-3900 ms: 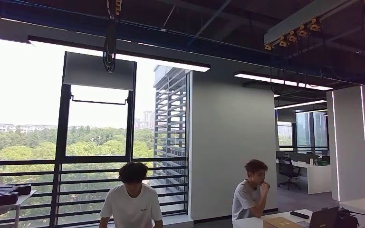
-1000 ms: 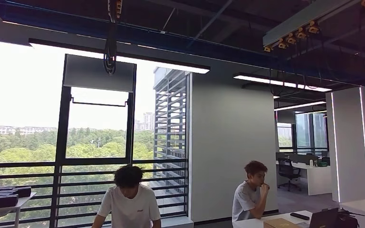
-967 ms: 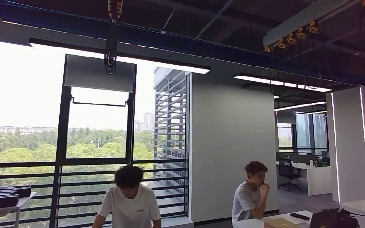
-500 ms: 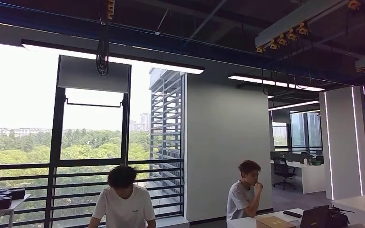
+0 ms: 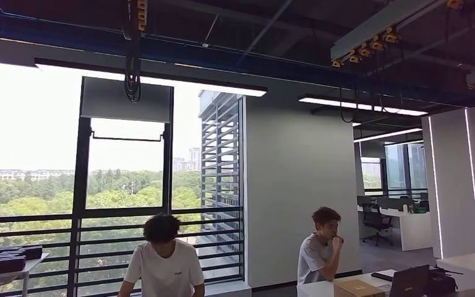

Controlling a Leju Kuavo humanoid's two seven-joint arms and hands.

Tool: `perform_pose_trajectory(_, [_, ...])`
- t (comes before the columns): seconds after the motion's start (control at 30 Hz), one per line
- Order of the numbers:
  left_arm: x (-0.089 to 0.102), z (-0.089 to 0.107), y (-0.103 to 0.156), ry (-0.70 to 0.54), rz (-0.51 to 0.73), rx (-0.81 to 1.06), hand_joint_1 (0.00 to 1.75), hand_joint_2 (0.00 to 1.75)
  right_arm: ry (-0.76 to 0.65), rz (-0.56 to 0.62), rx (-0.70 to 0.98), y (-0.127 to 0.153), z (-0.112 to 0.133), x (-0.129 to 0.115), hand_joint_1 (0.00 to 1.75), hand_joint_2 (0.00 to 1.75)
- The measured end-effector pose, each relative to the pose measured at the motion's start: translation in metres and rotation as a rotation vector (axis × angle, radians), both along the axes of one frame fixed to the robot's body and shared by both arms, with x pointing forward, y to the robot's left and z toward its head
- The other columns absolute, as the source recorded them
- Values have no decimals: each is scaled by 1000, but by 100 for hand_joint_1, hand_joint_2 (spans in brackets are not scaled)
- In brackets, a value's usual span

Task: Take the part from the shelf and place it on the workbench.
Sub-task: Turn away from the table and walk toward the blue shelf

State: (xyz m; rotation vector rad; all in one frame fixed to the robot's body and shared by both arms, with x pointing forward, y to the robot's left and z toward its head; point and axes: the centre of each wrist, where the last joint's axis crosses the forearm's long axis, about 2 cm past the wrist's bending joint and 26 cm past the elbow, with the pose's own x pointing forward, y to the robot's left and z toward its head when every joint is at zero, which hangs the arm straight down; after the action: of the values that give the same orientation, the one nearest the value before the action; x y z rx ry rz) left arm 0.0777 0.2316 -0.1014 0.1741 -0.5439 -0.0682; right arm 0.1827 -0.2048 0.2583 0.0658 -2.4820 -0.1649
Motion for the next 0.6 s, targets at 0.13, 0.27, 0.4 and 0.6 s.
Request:
perform_pose_trajectory(0.13, [0, 0, -2, 4, -1, -4, 0, 0, 0, 1, 3, 0, 0, 0, 0, 0])
perform_pose_trajectory(0.27, [0, 0, -3, 6, -1, -6, 0, 0, 6, 4, 6, 0, 0, 0, 0, 0])
perform_pose_trajectory(0.4, [0, 0, -3, 8, -1, -6, 0, 0, 6, 5, 7, 0, 0, 0, 0, 0])
perform_pose_trajectory(0.6, [0, 0, -2, 10, -1, -4, 0, 0, 5, 5, 8, 1, 1, 1, 0, 0])
